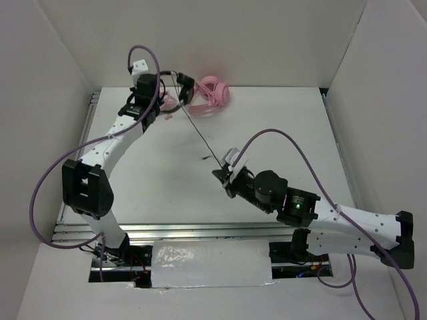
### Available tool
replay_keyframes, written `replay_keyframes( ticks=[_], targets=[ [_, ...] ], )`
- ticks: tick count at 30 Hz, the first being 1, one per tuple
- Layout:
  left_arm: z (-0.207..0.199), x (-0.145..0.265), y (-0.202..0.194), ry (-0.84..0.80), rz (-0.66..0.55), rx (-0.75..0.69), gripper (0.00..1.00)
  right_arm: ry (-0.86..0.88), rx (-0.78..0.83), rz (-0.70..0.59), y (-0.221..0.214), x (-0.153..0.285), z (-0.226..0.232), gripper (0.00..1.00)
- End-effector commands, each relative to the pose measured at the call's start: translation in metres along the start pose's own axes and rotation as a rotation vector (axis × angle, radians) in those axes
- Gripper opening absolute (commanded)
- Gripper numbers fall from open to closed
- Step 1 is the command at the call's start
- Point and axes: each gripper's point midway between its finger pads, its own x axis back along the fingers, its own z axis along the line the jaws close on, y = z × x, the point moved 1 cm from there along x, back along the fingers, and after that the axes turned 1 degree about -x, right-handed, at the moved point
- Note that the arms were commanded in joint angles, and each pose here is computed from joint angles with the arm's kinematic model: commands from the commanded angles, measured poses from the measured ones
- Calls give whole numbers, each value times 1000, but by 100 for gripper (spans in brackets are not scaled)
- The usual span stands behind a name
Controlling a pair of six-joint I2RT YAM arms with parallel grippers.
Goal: Wrap the headphones
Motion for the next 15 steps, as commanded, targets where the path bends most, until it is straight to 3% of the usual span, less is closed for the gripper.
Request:
replay_keyframes(
  ticks=[1, 8, 14, 15],
  targets=[
    [-7, 18, 8, -81, -102, 31, 0, -340, 195, 3, 43, 21, -65, 0],
    [-21, 64, -128, -373, 95, -299, 0, -616, 451, 7, 106, 38, -150, 0],
    [-45, 151, -206, -759, 213, -460, 0, -782, 518, 37, 149, 40, -217, 0],
    [-54, 171, -207, -834, 188, -458, 0, -796, 531, 46, 151, 36, -224, 0]
  ],
)
